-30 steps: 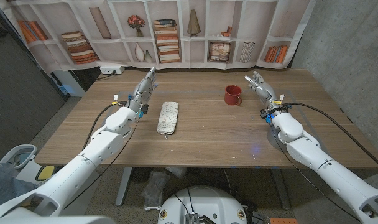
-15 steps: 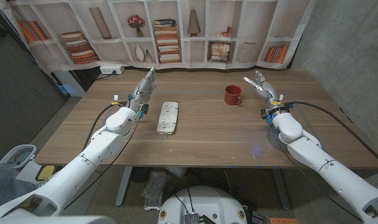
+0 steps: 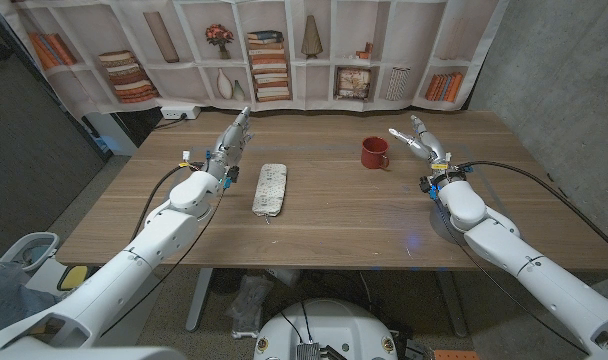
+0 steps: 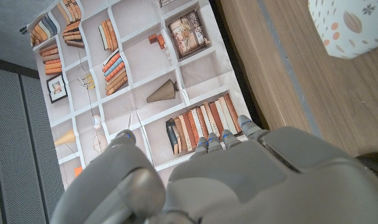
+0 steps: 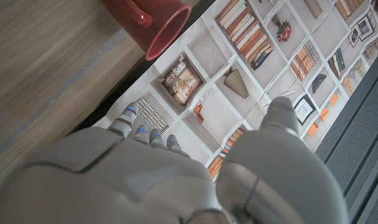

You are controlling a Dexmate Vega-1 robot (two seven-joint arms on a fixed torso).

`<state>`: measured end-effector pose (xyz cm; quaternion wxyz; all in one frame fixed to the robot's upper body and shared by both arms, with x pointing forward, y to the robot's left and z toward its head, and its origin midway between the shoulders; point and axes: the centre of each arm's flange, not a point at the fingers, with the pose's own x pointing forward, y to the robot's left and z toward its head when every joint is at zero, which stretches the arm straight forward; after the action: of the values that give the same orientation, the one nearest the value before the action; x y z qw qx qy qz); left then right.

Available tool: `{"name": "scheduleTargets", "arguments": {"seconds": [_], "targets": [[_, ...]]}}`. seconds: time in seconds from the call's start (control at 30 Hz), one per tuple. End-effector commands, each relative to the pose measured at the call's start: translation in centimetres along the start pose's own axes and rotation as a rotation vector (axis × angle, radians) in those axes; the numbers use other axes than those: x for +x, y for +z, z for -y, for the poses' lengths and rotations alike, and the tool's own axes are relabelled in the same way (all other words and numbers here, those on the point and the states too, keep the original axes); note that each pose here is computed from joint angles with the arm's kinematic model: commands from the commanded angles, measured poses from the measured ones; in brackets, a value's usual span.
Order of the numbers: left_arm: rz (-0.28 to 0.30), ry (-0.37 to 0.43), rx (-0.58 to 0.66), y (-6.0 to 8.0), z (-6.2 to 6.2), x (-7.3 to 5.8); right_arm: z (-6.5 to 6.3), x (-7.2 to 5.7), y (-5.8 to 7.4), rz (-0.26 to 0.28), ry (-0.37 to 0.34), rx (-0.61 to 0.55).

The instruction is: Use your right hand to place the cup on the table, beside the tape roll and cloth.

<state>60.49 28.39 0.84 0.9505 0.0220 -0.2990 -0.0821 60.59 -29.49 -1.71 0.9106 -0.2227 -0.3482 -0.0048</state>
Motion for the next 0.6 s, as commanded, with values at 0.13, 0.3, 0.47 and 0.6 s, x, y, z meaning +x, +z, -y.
{"name": "scheduleTargets", "arguments": {"seconds": [0.13, 0.3, 0.47, 0.6], "targets": [[0.004, 0.006, 0.009, 0.58, -0.09, -0.38, 0.22, -0.27, 0.55, -0.01, -0.015, -0.105], [0.009, 0.012, 0.002, 0.7, -0.12, -0.48, 0.26, -0.35, 0.64, -0.004, -0.044, -0.137], [0.014, 0.01, 0.002, 0.85, -0.11, -0.47, 0.32, -0.38, 0.65, -0.008, -0.055, -0.177], [0.019, 0.012, -0.011, 0.78, -0.01, -0.37, 0.36, -0.53, 0.58, 0.002, -0.07, -0.188]]}}
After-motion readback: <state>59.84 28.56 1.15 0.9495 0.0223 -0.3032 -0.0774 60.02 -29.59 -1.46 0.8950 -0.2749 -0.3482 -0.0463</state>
